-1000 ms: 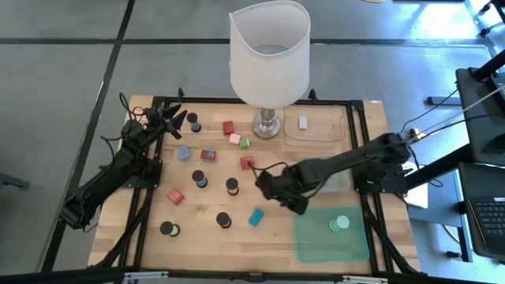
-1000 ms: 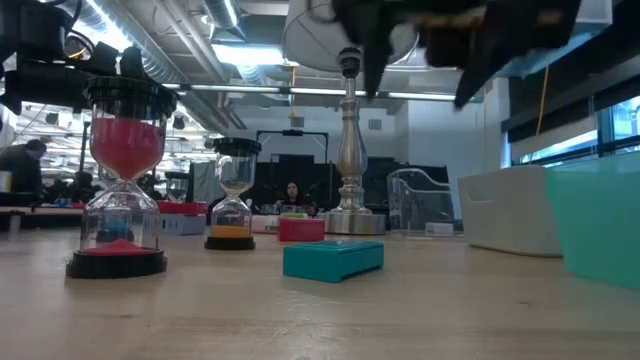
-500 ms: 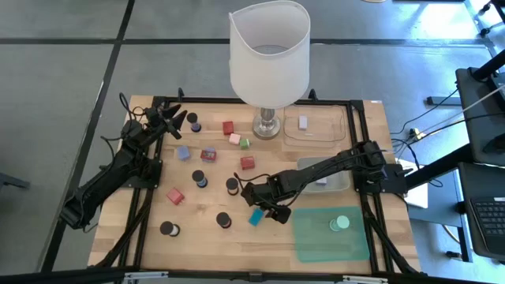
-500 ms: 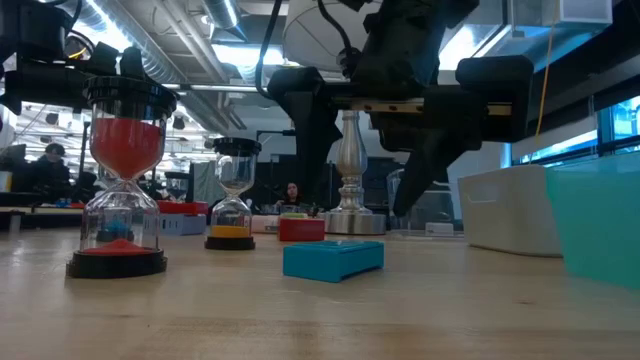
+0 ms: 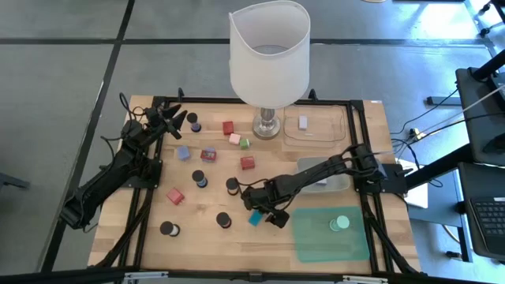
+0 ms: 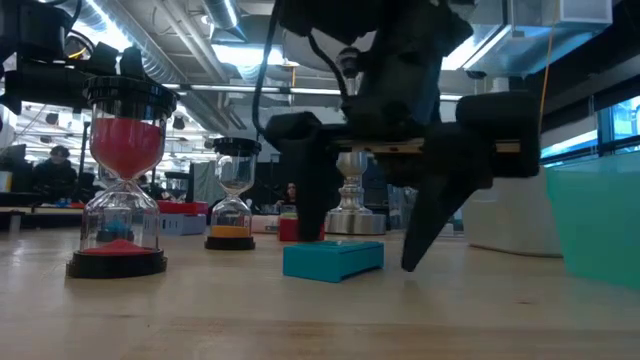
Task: Pick & Place Office items
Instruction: Put the blue timer into the transparent bin
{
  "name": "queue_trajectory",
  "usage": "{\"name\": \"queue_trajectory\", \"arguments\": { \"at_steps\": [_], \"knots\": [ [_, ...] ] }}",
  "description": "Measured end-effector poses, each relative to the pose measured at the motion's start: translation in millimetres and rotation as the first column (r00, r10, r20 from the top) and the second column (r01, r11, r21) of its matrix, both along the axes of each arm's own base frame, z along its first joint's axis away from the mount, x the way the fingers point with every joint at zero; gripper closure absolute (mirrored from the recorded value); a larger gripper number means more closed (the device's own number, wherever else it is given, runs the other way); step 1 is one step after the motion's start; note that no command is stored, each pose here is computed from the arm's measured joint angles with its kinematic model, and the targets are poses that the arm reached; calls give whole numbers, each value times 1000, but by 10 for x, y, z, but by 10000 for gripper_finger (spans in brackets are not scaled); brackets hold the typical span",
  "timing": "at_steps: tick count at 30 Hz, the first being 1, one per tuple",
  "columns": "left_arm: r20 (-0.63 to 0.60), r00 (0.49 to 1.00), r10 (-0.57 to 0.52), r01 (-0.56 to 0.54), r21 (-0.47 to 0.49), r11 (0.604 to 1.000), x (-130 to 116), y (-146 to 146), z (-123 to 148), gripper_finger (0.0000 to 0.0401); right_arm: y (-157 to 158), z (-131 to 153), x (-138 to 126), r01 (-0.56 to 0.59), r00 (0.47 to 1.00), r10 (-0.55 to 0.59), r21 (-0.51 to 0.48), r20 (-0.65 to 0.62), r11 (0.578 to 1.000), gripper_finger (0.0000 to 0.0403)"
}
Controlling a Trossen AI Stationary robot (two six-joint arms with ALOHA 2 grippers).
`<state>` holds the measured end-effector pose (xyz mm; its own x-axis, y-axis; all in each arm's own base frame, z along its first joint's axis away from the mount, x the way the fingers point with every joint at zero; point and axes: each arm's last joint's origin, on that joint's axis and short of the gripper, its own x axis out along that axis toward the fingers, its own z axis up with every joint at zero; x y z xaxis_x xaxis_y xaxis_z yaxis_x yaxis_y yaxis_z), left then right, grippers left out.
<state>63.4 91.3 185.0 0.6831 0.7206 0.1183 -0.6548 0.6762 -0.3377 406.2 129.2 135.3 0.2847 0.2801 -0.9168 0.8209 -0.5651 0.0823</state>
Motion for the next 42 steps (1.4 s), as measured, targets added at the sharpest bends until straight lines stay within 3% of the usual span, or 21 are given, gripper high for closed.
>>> {"name": "queue_trajectory", "arguments": {
  "at_steps": [6,12,28,32,38,42],
  "knots": [
    [-4,1000,-1,1,-7,1000,1,1,-6,175,-12,-102,44,-1,1000,4,94,-31,996,56],
    [-12,1000,0,0,-18,1000,1,2,-20,175,-91,-118,69,-26,999,29,111,-27,994,70],
    [-11,1000,0,0,-18,1000,1,2,-19,175,-137,-129,71,-124,992,125,115,-4,986,245],
    [-11,1000,-1,1,-18,1000,2,2,-19,175,-225,-121,92,-126,992,127,148,0,981,244],
    [-11,1000,0,0,-18,1000,1,2,-19,175,-381,43,44,-151,988,152,101,3,983,211],
    [-11,1000,0,0,-18,1000,1,2,-19,175,-435,285,-73,-154,988,155,24,-17,988,249]
  ]
}}
